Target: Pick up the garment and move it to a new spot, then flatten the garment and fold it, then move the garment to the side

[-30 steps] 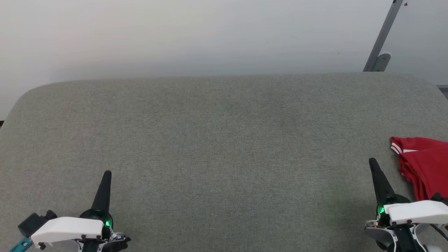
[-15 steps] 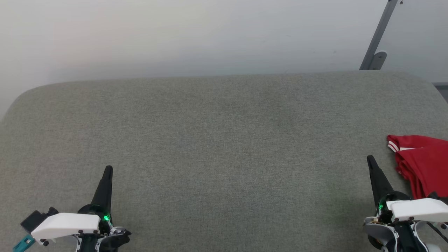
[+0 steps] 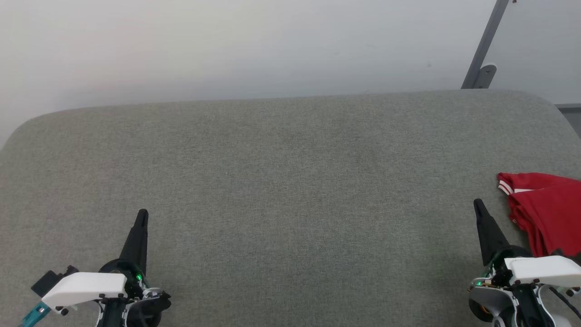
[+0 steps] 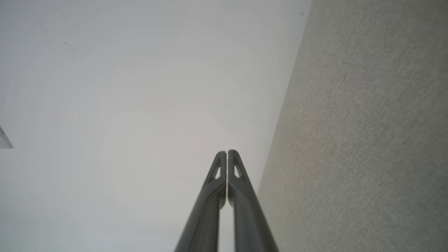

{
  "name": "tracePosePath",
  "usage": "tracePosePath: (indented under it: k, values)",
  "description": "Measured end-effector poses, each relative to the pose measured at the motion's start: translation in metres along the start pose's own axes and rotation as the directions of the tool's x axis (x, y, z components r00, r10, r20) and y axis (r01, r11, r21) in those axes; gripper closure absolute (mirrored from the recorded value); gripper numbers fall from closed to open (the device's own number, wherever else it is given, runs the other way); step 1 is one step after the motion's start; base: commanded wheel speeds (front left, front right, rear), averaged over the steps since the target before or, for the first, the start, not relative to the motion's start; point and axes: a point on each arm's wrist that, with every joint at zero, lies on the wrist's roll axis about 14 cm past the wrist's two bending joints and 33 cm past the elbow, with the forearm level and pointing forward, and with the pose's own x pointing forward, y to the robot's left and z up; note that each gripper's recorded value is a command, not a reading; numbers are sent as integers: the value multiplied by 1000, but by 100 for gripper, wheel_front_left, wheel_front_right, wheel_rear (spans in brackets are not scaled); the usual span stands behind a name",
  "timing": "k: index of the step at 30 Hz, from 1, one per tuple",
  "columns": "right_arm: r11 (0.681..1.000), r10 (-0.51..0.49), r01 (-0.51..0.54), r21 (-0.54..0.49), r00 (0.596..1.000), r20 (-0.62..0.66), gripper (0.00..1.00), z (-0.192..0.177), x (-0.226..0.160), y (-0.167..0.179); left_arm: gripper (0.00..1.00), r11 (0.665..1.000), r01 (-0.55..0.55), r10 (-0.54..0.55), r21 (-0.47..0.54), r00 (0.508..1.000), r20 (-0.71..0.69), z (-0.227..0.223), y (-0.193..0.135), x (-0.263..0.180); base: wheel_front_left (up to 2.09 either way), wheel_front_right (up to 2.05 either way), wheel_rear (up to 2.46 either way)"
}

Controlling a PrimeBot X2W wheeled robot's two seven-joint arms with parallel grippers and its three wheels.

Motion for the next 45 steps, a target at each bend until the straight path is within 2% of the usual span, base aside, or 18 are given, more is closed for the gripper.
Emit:
tracePosePath:
  k: [9,45]
  values:
    - [998,7,-7,55,1000,4,100,1,1,1,100,999,6,-6,-53,1000,-10,-3,-1,3,0,0,0]
    - [998,8,-9,56,1000,3,100,1,1,2,100,998,7,-7,-55,1000,-8,-3,-2,3,0,0,0]
